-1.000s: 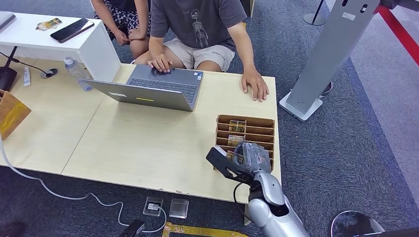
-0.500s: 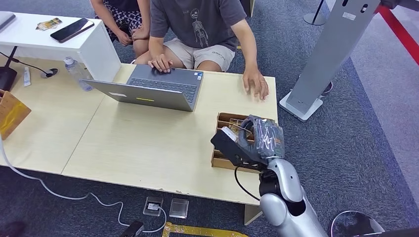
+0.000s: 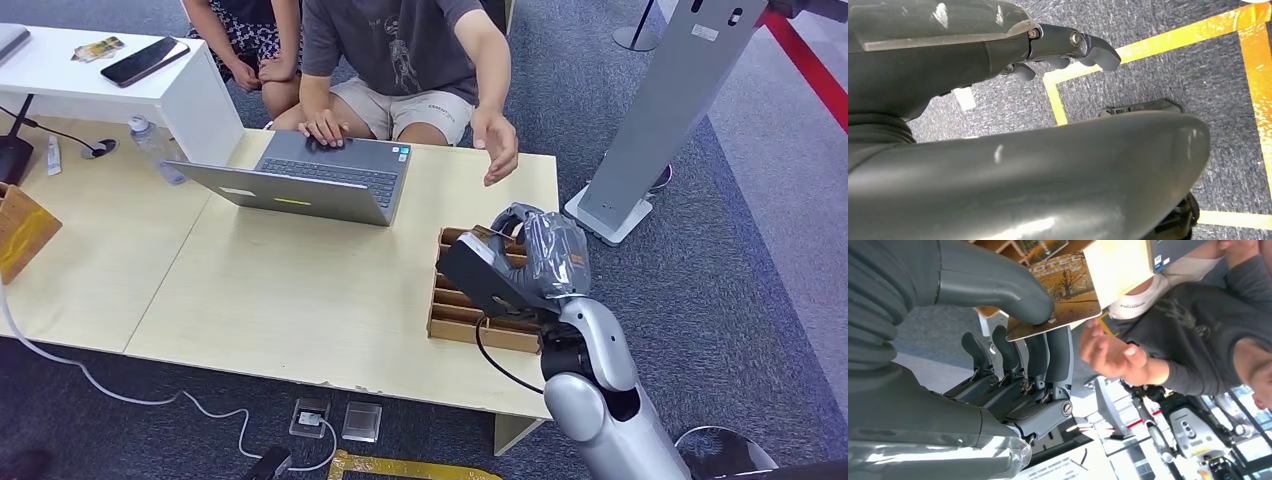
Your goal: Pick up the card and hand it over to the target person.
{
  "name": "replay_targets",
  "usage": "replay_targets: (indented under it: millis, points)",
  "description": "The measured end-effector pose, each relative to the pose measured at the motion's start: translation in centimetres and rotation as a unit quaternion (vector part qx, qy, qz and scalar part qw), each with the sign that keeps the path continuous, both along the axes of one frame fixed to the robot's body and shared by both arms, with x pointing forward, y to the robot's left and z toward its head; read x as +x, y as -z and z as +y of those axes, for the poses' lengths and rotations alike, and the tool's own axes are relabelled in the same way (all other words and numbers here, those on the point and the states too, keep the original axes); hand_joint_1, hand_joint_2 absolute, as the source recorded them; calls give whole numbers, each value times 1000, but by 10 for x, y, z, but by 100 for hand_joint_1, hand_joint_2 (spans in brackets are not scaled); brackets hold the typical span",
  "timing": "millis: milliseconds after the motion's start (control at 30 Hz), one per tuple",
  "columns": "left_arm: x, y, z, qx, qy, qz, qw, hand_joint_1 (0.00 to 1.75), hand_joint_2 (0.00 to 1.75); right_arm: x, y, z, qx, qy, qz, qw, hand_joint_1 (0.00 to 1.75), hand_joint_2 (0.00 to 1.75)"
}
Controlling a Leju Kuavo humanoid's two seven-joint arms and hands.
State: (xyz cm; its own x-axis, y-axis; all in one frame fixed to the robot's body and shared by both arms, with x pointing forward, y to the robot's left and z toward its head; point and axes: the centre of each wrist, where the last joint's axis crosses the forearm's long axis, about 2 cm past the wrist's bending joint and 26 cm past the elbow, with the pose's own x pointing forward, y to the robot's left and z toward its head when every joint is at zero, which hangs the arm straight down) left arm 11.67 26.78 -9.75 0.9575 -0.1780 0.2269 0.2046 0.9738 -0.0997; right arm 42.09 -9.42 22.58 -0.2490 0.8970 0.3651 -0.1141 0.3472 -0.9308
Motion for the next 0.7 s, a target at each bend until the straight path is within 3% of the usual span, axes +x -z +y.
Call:
replay_targets:
  millis: [167,433,700]
  points:
    - [2,0,-1,1,11,5,1000,0,0,20,-16,2,-20,8,7,1000,141,175]
    - [-5,1,3,3,-4,12,1000,0,0,31,-22,-10,-67,32,4,997,141,175]
    - [-4,1,4,2,-11,5,1000,0,0,31,-30,-4,-75,20,-15,997,141,175]
